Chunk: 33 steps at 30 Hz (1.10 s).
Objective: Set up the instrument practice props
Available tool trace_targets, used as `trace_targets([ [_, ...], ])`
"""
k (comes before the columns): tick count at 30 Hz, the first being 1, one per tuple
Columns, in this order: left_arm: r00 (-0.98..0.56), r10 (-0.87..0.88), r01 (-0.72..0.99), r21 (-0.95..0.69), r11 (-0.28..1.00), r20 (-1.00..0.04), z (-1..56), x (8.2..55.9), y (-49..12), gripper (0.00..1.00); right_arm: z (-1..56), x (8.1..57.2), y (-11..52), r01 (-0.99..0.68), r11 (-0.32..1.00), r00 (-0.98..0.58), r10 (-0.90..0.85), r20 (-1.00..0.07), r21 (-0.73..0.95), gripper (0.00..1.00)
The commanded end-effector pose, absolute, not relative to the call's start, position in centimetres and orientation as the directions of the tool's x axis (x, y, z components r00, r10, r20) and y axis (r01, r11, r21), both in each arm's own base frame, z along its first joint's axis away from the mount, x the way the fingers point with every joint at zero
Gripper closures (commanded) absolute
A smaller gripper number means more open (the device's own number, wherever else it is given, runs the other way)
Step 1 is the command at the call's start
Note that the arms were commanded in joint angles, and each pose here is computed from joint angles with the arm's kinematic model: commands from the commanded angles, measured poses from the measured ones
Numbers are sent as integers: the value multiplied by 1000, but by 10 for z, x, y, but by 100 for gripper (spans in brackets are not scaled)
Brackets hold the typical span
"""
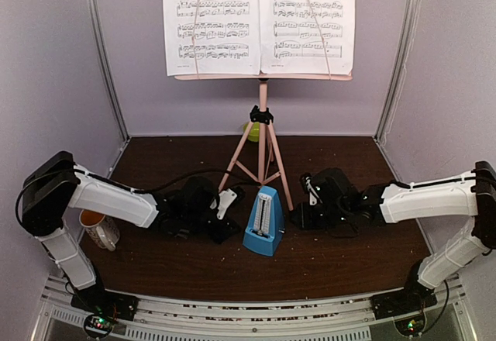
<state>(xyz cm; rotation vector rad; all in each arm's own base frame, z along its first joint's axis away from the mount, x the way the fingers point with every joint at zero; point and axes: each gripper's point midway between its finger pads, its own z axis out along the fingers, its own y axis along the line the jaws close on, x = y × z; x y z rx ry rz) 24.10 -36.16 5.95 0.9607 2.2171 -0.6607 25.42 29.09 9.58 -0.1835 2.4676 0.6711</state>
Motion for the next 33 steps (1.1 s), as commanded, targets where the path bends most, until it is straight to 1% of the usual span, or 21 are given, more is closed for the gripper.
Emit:
trace_targets([
  [1, -455, 417, 840, -224, 494, -787, 90, 228, -398, 79, 95, 259, 296, -270, 860, -829, 20, -559, 432, 75],
  [4, -423, 415, 874, -242, 422, -805, 97, 211, -414, 79, 95, 261, 294, -270, 868, -823, 16, -568, 416, 75],
  [6, -407, 428, 887, -237, 395, -807, 97, 205, -420, 79, 96, 262, 293, -271, 872, -819, 13, -573, 407, 75],
  [11, -401, 414, 893, -250, 373, -817, 103, 201, -426, 79, 96, 261, 289, -273, 879, -819, 1, -574, 391, 74],
  [14, -397, 395, 892, -246, 380, -829, 114, 201, -422, 77, 97, 258, 282, -274, 884, -816, -5, -578, 378, 69],
  [17, -396, 375, 882, -234, 410, -838, 124, 204, -412, 70, 106, 253, 272, -287, 884, -798, -9, -602, 368, 61],
  [19, -404, 355, 872, -238, 429, -843, 130, 206, -403, 67, 113, 247, 266, -310, 875, -781, -12, -625, 372, 53],
  [21, -415, 336, 861, -245, 445, -846, 134, 210, -394, 67, 122, 241, 264, -353, 849, -757, -12, -654, 393, 43],
  [24, -410, 316, 859, -245, 451, -855, 141, 214, -384, 65, 141, 227, 271, -460, 771, -709, -20, -705, 441, 26],
  [26, -401, 303, 858, -238, 454, -865, 148, 217, -380, 65, 155, 221, 274, -517, 730, -671, -20, -742, 448, 18],
  [30, -387, 294, 859, -226, 459, -874, 157, 223, -380, 64, 173, 217, 285, -582, 701, -615, -49, -787, 412, 8],
  [33, -383, 303, 862, -220, 458, -872, 158, 226, -384, 64, 183, 216, 299, -616, 690, -584, -77, -808, 380, 8],
])
